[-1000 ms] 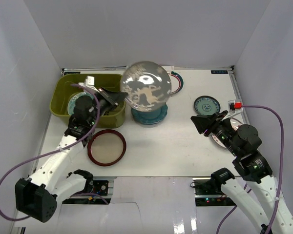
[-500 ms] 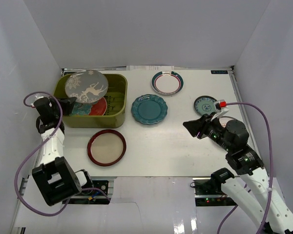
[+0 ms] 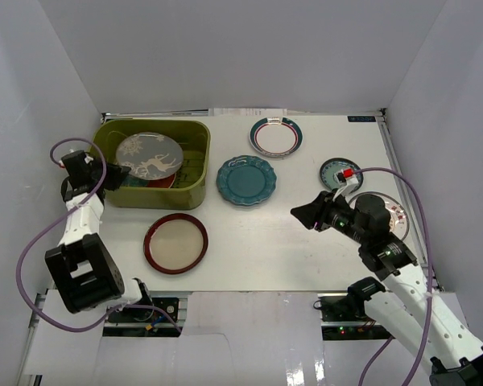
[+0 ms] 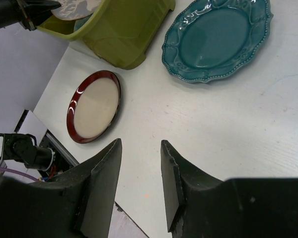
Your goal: Place the plates into the plastic bin on the countertop
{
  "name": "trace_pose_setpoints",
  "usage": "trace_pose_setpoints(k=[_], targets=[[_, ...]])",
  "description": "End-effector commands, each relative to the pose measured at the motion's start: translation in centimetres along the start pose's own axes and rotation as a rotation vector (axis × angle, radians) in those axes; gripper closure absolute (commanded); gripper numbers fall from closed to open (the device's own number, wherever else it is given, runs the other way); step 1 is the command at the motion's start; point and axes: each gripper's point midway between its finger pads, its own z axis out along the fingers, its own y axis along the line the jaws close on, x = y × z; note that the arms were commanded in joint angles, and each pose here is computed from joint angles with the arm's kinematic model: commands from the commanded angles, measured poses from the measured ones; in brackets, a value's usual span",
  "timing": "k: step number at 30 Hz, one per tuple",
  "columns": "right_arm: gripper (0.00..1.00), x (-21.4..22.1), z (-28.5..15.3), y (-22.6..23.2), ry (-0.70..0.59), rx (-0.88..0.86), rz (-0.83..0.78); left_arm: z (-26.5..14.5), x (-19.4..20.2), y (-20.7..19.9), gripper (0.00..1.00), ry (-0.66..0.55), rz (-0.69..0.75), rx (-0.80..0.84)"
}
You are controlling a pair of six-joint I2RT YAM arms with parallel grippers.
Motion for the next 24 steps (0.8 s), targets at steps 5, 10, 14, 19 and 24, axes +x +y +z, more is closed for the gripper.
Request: trace_pose_setpoints(k=[5, 10, 14, 19, 24], targets=[[0.56, 0.9, 1.8, 1.3, 0.018, -0.105, 0.028, 0.8, -0.8, -2.9, 0.91, -0.008, 0.213, 0.015], [0.56, 1.5, 2.4, 1.6, 0.022, -0.114, 0.024, 1.7, -0.4, -2.1, 0.76, 0.034, 0.227, -0.019], [0.56, 1.8, 2.7, 1.8, 0.025, -0.114, 0.027, 1.8, 0.3, -2.2, 0.53, 0.055, 0.225, -0.011], [0.56, 4.5, 4.0, 2.1, 0.082, -0.122, 0.048, 1.0, 0.9, -2.6, 0.30, 0.058, 0.234, 0.016], [0.54, 8.4, 5.6, 3.1, 0.153, -0.134, 0.063, -1.0, 0.3, -4.7, 0.02, 0.001, 0.292, 0.066]])
